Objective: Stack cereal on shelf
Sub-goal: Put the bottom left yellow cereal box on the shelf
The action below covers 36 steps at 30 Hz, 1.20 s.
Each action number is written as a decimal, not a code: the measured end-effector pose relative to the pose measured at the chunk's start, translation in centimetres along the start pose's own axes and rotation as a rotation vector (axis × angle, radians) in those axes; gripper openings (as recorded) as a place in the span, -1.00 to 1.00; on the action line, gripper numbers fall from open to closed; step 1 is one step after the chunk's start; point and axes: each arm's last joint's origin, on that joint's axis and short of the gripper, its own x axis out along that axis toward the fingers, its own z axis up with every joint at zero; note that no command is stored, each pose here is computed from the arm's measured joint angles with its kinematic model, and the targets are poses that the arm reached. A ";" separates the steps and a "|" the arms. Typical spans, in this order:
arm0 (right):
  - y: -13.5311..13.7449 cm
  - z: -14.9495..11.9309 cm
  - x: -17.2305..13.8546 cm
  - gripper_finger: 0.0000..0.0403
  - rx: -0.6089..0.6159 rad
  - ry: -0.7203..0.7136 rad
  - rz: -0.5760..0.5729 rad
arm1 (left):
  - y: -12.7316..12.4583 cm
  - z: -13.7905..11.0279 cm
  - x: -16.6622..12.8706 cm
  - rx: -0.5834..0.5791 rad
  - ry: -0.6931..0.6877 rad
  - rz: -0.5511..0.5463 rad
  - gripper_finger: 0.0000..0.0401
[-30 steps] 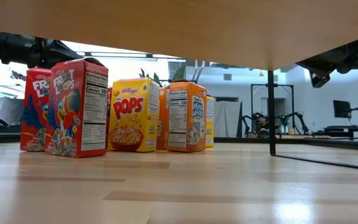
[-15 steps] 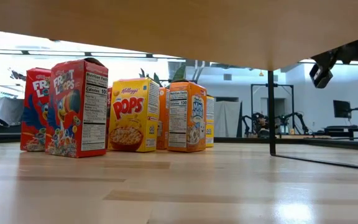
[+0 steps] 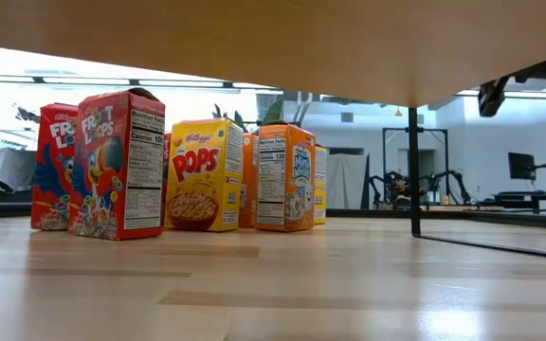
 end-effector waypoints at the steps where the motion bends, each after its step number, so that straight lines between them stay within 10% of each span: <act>1: -0.1 -0.1 0.0 -0.11 -0.004 0.007 -0.017 | -0.3 0.3 0.6 0.022 0.093 0.045 0.49; 8: -0.7 -0.9 -0.1 0.21 -0.031 0.089 -0.087 | -1.9 0.7 4.0 0.193 0.613 0.246 0.48; 17: -0.8 -1.2 -0.1 0.27 -0.039 0.115 -0.102 | -1.3 -3.7 7.7 0.300 0.922 0.286 0.48; 36: -1.1 -1.7 -0.2 0.27 -0.055 0.172 -0.134 | 2.6 -11.2 7.8 0.333 0.868 0.352 0.47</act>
